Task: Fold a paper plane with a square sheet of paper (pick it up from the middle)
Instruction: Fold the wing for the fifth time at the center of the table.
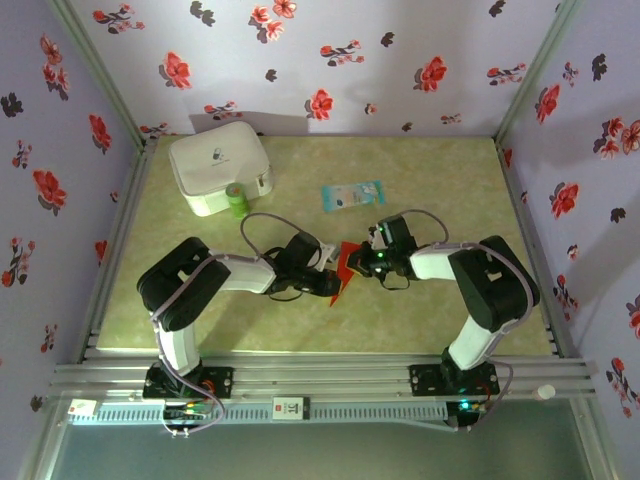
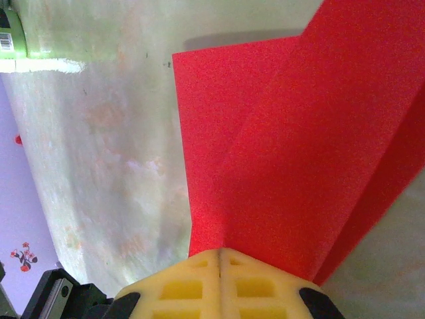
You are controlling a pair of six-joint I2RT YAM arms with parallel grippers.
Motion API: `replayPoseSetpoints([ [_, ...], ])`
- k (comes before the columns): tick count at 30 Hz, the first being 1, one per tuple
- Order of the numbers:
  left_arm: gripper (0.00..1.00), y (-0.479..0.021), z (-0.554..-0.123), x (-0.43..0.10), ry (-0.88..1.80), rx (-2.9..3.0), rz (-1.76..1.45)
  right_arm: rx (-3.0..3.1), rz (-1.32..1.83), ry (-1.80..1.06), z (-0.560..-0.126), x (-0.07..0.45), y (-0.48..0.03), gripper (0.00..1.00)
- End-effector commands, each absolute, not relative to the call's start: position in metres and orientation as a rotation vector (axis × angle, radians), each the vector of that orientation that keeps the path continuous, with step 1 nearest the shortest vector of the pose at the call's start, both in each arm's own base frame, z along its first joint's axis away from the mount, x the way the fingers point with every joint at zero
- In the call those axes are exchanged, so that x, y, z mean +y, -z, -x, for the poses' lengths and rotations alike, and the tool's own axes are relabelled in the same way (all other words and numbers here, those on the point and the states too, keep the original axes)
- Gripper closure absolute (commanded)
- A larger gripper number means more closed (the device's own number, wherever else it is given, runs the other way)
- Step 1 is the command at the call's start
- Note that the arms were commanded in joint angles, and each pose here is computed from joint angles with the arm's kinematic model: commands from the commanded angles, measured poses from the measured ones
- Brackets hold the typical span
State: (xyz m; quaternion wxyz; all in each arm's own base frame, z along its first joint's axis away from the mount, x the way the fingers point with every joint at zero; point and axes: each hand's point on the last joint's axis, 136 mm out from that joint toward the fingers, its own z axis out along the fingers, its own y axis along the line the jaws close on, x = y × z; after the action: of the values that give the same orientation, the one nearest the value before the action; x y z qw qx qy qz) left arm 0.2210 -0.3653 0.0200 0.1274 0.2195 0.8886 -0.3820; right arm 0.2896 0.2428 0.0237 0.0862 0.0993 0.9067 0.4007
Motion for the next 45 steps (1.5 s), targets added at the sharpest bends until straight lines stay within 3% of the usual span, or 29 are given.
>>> replayPoseSetpoints([
  [1, 0.96, 0.011, -0.204, -0.341, 1.023, 2.741, -0.644, 2.761, -0.307, -1.105, -0.284, 0.236, -0.007, 0.97],
  [15, 0.85, -0.017, -0.209, -0.349, 1.089, 2.673, -0.614, 2.810, -0.334, -1.072, -0.277, 0.231, 0.009, 0.97],
  [32, 0.85, -0.027, -0.203, -0.352, 1.220, 2.639, -0.530, 2.832, -0.337, -1.042, -0.274, 0.228, 0.013, 0.97],
  [45, 0.99, -0.021, -0.189, -0.347, 1.294, 2.653, -0.549, 2.854, -0.340, -0.999, -0.272, 0.223, 0.017, 0.97],
])
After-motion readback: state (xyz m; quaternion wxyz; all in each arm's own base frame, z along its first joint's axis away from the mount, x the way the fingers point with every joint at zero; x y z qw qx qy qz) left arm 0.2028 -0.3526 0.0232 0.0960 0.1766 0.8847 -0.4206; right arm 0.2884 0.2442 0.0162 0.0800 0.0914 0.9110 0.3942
